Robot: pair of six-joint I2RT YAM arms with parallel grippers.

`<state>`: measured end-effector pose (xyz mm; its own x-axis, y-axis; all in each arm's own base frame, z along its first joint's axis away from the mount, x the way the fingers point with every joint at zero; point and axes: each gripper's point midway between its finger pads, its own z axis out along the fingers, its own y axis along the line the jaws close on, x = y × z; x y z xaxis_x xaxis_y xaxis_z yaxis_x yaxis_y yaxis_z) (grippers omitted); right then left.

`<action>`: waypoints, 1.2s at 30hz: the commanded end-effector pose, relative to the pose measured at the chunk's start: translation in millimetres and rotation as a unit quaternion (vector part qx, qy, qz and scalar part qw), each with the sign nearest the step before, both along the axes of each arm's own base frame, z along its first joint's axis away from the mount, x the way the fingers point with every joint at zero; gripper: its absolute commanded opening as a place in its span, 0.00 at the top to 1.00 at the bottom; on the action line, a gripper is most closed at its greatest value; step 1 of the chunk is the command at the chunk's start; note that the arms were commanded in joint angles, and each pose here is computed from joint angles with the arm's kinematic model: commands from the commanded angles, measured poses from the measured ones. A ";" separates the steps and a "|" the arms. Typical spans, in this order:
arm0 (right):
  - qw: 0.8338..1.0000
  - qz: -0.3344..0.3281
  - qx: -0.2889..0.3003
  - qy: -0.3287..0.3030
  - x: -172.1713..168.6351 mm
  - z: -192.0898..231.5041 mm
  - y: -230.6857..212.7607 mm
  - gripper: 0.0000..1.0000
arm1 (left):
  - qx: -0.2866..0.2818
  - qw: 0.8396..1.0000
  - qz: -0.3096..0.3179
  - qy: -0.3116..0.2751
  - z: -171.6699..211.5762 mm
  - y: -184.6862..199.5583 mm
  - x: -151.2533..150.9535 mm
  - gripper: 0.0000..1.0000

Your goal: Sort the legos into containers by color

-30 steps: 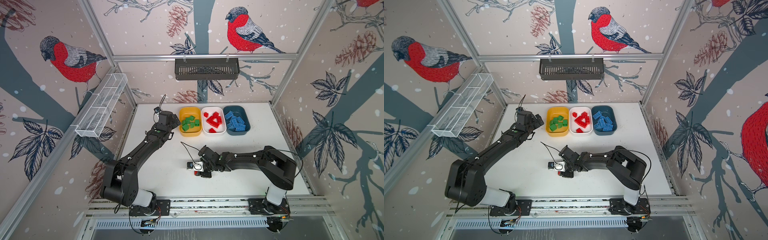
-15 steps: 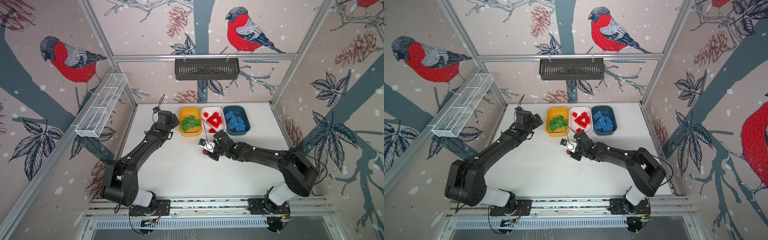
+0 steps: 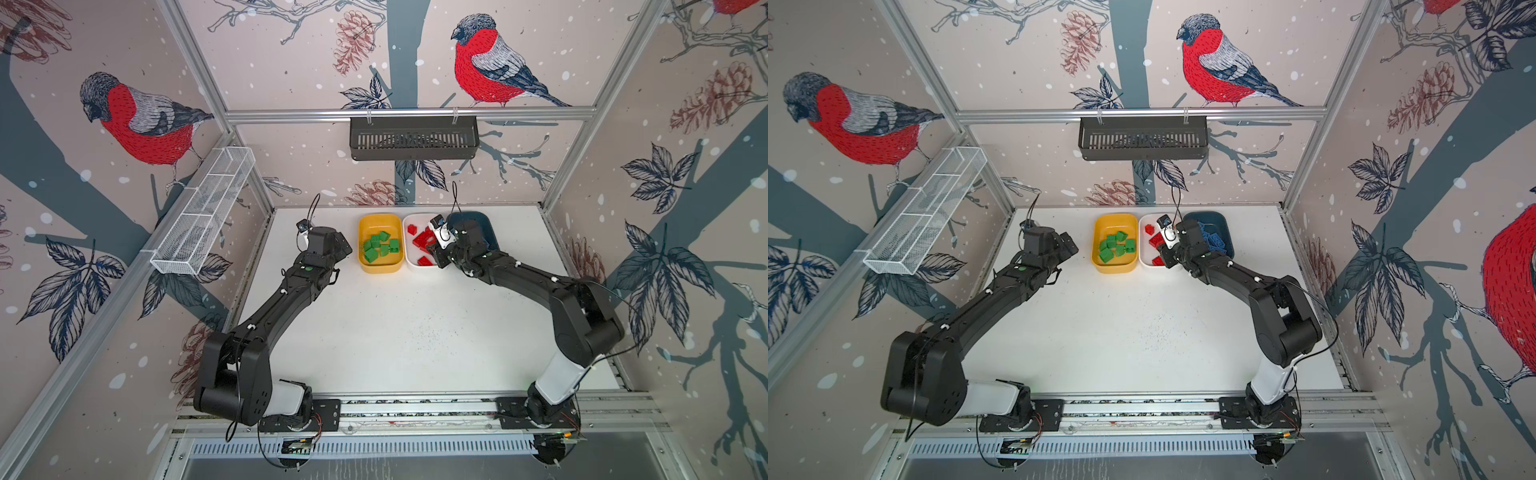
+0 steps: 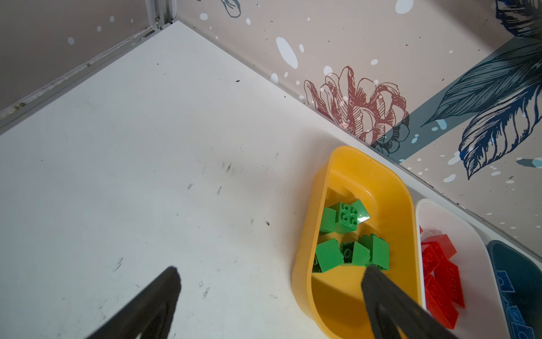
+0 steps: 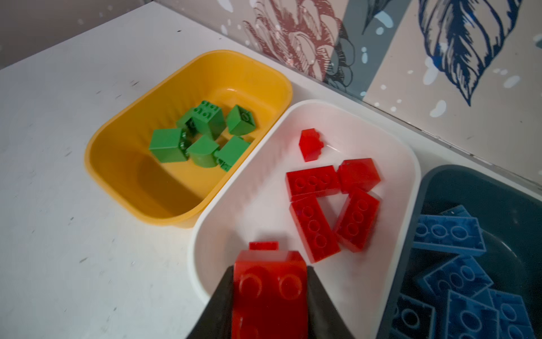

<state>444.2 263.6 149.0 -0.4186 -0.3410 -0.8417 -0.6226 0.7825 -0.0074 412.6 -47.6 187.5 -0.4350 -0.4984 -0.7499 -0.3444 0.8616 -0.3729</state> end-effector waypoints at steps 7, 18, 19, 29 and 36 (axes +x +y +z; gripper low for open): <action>0.998 -0.046 0.025 0.043 65.9 -22.2 28.8 0.74 | -0.006 1.000 0.017 -0.001 -3.0 12.9 -11.2 0.03; 0.996 0.024 0.079 0.026 41.4 24.3 48.8 0.27 | -0.004 0.999 0.034 0.003 -9.6 26.1 -18.8 0.03; 0.996 0.027 0.079 0.017 34.4 32.2 43.8 0.24 | -0.004 0.999 0.036 0.004 -10.9 27.4 -18.9 0.03; 0.983 -0.129 0.094 -0.086 -26.0 70.5 -98.1 0.00 | 0.008 0.993 0.122 0.007 -33.6 75.1 -19.7 0.03; 0.907 -0.383 0.095 -0.151 -59.4 44.8 -252.4 0.01 | 0.108 0.975 0.194 0.009 -41.3 117.2 -28.7 0.03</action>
<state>386.7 60.7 178.4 -0.3450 0.0240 -0.9383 -0.1094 0.9918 0.0656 382.0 48.9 133.5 -0.3258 -0.5317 -0.7818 -0.6192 0.7449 -0.2486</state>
